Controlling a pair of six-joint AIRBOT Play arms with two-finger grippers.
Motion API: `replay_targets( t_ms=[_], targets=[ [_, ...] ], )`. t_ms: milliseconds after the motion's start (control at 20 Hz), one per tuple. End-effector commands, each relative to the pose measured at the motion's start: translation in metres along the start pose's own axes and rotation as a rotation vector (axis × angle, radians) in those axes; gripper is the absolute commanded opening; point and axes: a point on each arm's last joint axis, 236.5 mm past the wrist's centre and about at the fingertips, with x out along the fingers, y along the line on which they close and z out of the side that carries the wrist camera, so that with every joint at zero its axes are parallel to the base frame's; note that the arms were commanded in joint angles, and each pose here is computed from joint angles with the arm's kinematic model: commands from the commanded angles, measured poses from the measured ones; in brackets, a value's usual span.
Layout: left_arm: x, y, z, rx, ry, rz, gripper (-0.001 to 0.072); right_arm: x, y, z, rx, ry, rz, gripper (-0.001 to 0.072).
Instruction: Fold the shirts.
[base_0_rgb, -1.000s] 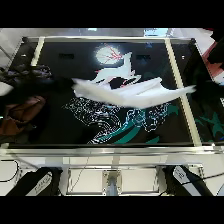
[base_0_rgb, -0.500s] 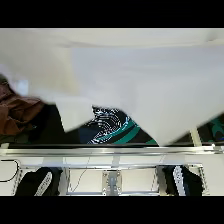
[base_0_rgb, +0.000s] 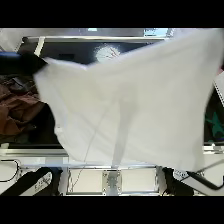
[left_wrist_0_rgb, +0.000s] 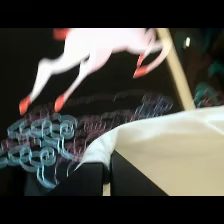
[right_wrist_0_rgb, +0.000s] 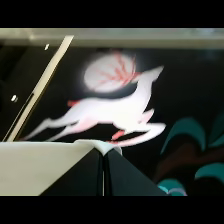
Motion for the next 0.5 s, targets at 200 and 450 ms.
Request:
replay_targets(
  t_ms=[200,450],
  targets=[
    [0.224,0.117,-0.054,-0.258,0.149,0.068,0.001,0.229,-0.12,-0.225,0.078,0.575,-0.178,0.0023],
    [0.243,0.135,-0.025,-0.279,0.025,0.094,0.0011,0.258,-0.153,-0.18,0.061,0.355,-0.269,0.0023]
  ],
)
